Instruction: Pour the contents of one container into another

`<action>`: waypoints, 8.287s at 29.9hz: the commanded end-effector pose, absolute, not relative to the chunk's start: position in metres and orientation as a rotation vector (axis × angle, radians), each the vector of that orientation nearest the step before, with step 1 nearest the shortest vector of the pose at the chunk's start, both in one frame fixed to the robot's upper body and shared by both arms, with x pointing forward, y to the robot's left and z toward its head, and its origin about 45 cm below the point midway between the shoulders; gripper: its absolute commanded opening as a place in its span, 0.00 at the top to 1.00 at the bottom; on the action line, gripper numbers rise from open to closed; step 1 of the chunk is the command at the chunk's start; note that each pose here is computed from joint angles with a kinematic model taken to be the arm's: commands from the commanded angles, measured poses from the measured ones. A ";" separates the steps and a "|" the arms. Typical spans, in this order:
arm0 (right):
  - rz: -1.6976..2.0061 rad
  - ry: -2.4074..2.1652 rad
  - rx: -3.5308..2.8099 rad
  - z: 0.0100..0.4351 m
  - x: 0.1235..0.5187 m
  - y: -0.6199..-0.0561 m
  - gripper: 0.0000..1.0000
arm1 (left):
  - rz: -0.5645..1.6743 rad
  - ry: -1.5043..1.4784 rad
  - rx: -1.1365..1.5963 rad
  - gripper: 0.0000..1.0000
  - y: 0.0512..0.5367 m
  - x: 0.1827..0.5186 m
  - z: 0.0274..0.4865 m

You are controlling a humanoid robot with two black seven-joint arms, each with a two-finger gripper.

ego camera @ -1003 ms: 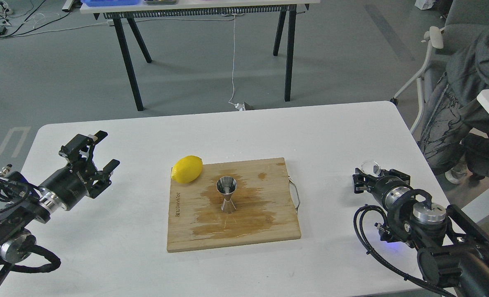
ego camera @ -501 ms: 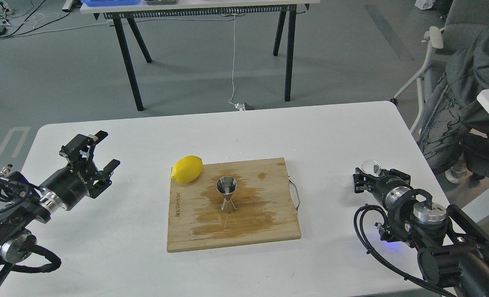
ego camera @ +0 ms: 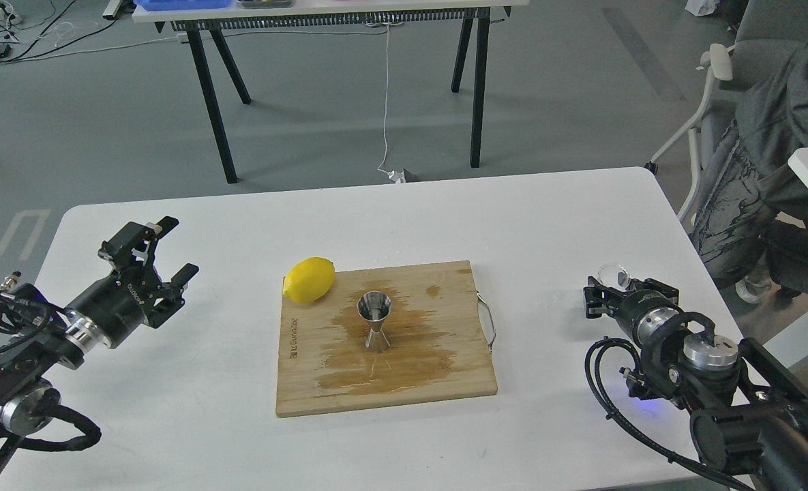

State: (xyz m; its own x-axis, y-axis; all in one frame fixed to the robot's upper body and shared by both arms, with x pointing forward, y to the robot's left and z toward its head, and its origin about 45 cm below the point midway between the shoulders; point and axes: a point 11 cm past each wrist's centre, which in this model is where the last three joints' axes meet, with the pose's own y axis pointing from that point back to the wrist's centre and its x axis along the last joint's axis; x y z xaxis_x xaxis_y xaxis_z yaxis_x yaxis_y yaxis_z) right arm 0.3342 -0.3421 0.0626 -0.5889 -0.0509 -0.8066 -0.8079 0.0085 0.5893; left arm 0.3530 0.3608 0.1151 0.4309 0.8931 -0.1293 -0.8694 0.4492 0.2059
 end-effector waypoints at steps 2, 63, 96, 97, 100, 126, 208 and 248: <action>1.642 1.697 -0.889 0.062 0.334 -0.341 0.01 | 1.102 0.232 0.113 0.02 0.361 0.353 0.115; 1.655 1.710 -0.886 0.060 0.331 -0.343 0.17 | 1.090 0.210 0.081 0.02 0.352 0.364 0.127; 1.612 1.699 -0.951 0.078 0.339 -0.348 0.67 | 1.082 0.215 0.078 0.02 0.348 0.364 0.125; 1.613 1.700 -0.950 0.078 0.339 -0.348 0.64 | 1.081 0.216 0.079 0.02 0.348 0.363 0.124; 1.617 1.704 -0.947 0.076 0.337 -0.348 0.55 | 1.081 0.216 0.079 0.02 0.348 0.363 0.124; 1.632 1.713 -0.928 0.069 0.333 -0.345 0.05 | 1.078 0.218 0.085 0.02 0.347 0.362 0.123; 1.519 1.643 -1.103 0.111 0.359 -0.346 0.01 | 1.080 0.219 0.089 0.02 0.349 0.361 0.122; 0.750 1.428 -2.144 0.257 0.414 -0.372 0.01 | 1.166 0.011 0.010 0.01 0.400 0.411 0.222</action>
